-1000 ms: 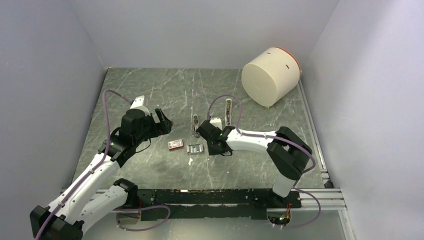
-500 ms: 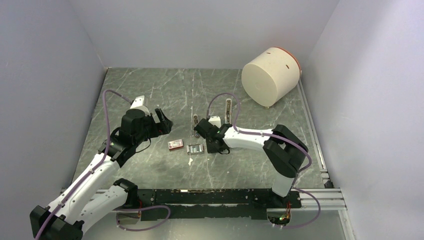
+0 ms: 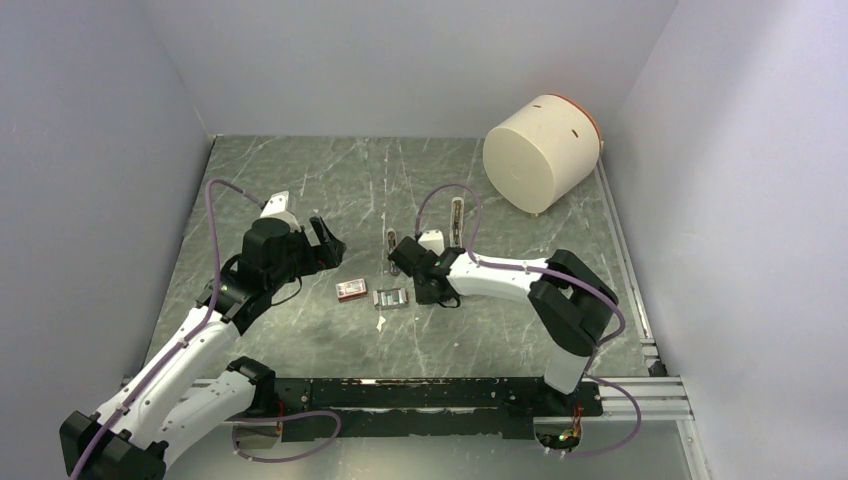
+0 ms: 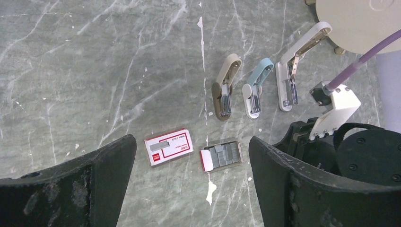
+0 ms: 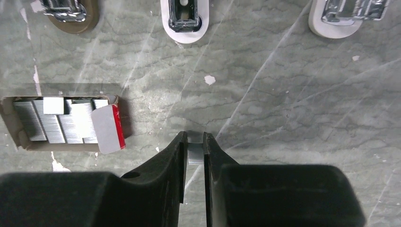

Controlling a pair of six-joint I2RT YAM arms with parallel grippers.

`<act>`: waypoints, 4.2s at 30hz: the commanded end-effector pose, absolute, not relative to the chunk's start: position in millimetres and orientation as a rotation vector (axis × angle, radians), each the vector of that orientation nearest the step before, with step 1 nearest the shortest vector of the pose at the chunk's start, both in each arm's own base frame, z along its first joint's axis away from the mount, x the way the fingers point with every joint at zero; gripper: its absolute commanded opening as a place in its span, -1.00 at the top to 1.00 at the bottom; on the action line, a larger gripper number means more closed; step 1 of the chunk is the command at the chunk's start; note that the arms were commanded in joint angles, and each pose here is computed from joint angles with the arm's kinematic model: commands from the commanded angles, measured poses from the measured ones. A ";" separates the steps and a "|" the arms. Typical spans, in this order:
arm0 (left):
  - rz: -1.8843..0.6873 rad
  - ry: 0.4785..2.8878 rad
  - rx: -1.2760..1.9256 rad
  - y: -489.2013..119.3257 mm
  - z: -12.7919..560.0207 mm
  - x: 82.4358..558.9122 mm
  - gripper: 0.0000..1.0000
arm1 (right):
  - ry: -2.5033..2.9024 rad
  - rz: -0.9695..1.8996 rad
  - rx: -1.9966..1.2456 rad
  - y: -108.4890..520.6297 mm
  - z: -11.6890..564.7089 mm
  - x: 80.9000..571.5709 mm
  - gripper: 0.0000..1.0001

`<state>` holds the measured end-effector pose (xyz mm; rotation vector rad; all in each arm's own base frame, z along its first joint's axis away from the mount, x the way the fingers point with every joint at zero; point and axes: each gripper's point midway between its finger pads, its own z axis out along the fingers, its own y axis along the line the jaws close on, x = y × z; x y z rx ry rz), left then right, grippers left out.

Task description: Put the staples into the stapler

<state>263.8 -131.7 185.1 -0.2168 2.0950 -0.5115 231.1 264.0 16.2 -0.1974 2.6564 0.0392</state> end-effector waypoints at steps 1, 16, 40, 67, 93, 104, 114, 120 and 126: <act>-0.525 2.042 -0.200 -132.2 206.9 266.4 -0.86 | 2.537 0.078 -0.152 268.8 49.3 252.4 0.61; -0.436 1.837 -0.166 -118.2 277.2 288.2 -0.88 | 2.297 0.208 -0.120 318.8 94.6 327.1 0.61; -0.433 1.860 -0.174 -117.0 259.2 286.9 -0.91 | 2.386 0.229 -0.215 353.9 59.1 343.3 0.61; -0.417 1.896 -0.182 -117.5 250.0 290.0 -0.90 | 2.459 0.215 -0.237 347.9 39.6 334.9 0.61; -0.417 1.892 -0.184 -116.6 250.9 288.2 -0.91 | 2.396 0.253 -0.196 352.2 63.6 339.7 0.61; -0.396 1.884 -0.174 -113.6 255.3 288.9 -0.91 | 2.423 0.233 -0.216 352.7 53.1 336.9 0.61; -0.402 1.889 -0.180 -114.2 252.5 288.2 -0.91 | 2.422 0.253 -0.219 357.8 53.1 337.3 0.61; -0.400 1.888 -0.179 -113.9 253.5 288.2 -0.91 | 2.435 0.221 -0.223 354.4 46.8 337.3 0.61; -0.403 1.891 -0.181 -114.4 252.5 288.3 -0.91 | 2.441 0.221 -0.232 355.1 44.1 335.5 0.61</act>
